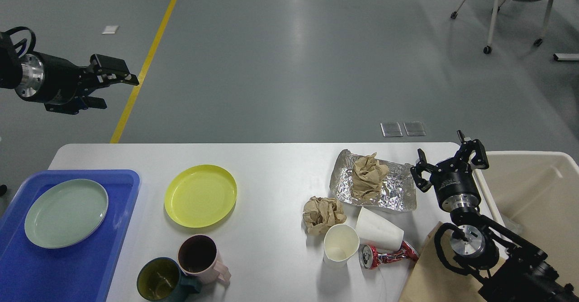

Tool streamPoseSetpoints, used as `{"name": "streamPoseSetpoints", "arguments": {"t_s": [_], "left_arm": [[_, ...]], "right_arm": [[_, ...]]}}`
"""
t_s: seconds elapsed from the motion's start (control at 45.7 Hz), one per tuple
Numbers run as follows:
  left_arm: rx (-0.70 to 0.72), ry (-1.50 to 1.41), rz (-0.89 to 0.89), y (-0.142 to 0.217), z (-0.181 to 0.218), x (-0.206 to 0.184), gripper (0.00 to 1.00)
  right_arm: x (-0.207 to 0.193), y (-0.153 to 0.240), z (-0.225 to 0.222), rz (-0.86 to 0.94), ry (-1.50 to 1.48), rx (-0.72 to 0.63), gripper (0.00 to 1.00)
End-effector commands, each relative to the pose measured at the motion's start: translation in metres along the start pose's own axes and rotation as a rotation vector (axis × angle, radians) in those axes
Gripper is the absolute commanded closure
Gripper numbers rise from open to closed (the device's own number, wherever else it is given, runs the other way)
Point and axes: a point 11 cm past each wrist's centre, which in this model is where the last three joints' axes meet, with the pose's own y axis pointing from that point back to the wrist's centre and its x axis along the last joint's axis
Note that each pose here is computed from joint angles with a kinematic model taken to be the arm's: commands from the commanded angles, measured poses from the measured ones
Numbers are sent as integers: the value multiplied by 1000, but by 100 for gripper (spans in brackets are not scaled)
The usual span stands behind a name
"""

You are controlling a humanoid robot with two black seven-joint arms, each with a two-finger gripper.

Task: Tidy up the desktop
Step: 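Lift the left gripper off the blue tray and raise it, then lower the left gripper onto the pink mug near the teal mug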

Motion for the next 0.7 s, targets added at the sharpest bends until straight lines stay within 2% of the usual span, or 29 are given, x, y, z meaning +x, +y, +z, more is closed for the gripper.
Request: {"name": "streamPoseSetpoints", "arguments": {"t_s": [0.0, 0.109, 0.153, 0.307, 0.46, 0.547, 0.679], "left_arm": [[158, -151, -76, -2, 10, -10, 3], [179, -218, -97, 5, 37, -13, 3], [199, -254, -176, 11, 51, -33, 3], [231, -388, -276, 21, 101, -61, 3], [291, -501, -343, 60, 146, -93, 3], [304, -469, -361, 73, 161, -118, 3], [300, -388, -307, 103, 179, -136, 3]], "right_arm": [[0, 0, 0, 0, 0, 0, 0], [0, 0, 0, 0, 0, 0, 0], [0, 0, 0, 0, 0, 0, 0], [0, 0, 0, 0, 0, 0, 0], [0, 0, 0, 0, 0, 0, 0], [1, 0, 0, 1, 1, 0, 0], [1, 0, 0, 1, 1, 0, 0]]}}
